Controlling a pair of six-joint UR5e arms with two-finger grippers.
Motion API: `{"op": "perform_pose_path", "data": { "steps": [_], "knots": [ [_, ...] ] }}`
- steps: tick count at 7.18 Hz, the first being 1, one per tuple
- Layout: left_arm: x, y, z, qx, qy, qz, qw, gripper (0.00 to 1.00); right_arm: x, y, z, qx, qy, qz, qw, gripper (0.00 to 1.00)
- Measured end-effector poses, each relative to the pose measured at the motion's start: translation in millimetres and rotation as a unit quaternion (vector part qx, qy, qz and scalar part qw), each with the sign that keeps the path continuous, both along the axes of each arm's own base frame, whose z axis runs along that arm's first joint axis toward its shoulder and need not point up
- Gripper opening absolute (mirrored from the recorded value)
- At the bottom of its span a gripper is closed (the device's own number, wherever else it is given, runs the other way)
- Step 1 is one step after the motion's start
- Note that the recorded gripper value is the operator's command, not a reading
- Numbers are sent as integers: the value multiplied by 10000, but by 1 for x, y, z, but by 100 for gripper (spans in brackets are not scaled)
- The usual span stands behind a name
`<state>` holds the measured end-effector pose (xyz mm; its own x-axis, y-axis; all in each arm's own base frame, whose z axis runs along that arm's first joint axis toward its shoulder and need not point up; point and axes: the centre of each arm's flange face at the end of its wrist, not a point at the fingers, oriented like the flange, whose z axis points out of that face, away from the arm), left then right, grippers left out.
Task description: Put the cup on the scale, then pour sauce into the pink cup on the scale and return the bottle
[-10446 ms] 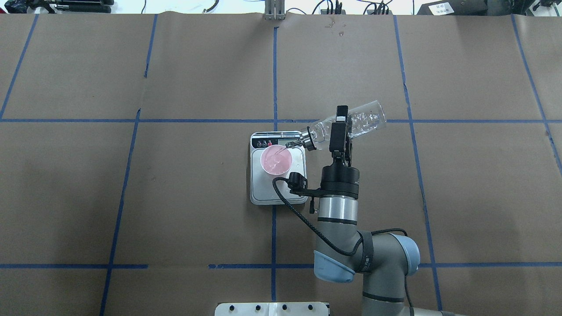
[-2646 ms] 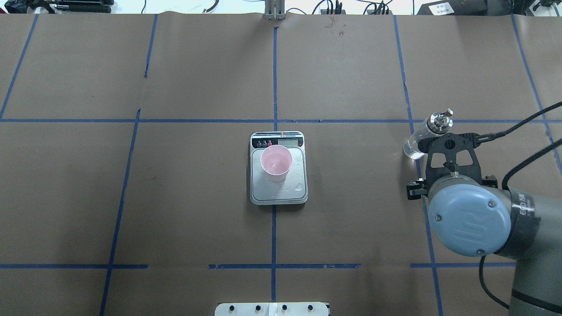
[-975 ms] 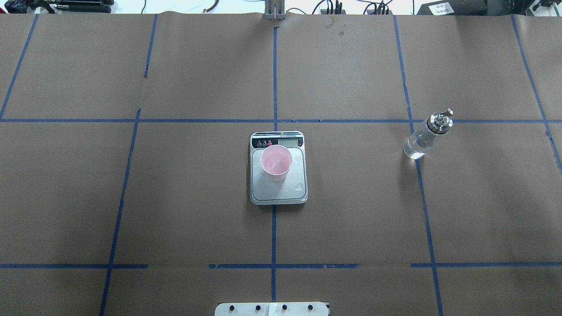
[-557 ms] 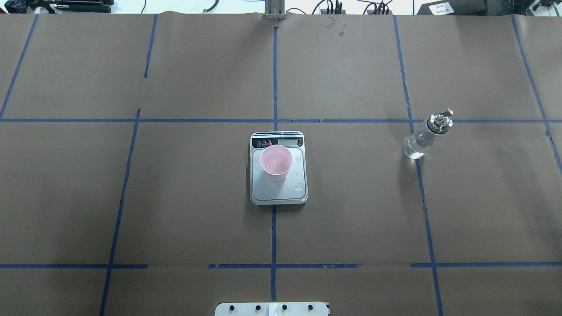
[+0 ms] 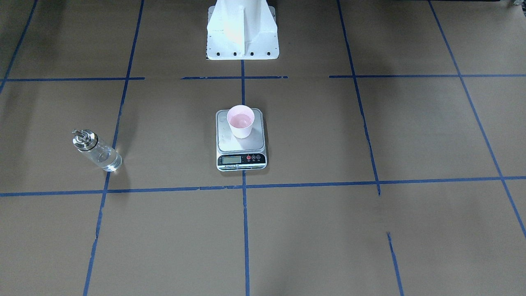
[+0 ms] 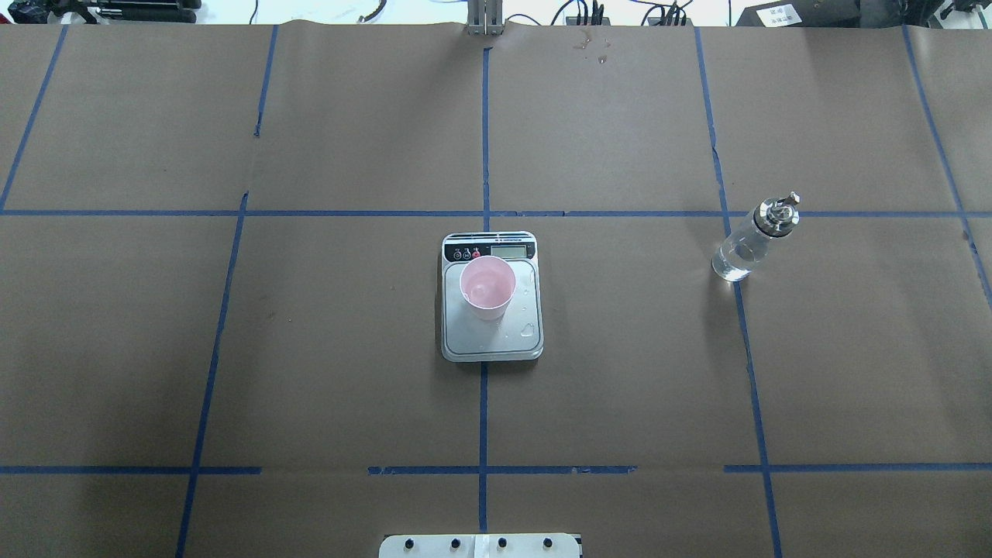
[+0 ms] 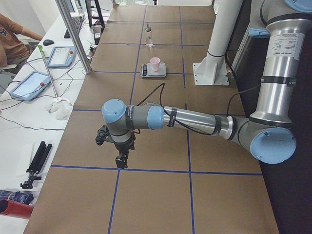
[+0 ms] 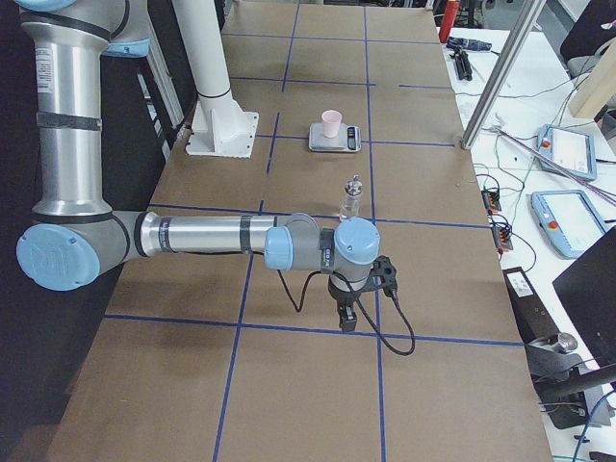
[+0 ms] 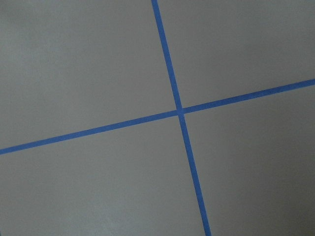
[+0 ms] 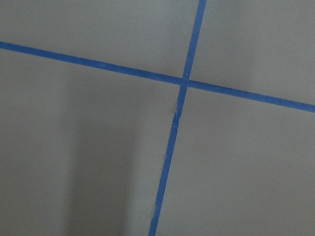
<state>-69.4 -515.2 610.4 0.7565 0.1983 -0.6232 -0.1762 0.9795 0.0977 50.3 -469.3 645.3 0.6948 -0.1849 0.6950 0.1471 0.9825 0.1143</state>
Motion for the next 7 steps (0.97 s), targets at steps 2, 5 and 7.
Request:
{"op": "perform_pose_path", "data": {
  "steps": [2,5,7],
  "knots": [
    [0,9,27,-71,62,150,9998,100,0,8,9,-104,-32,13,9999,100],
    [2,15,47,110,226,248,9994,100,-2,8,5,-97,-210,20,9997,100],
    [1,14,46,237,237,222,9992,100,-2,9,4,-86,-257,17,9996,100]
  ]
}}
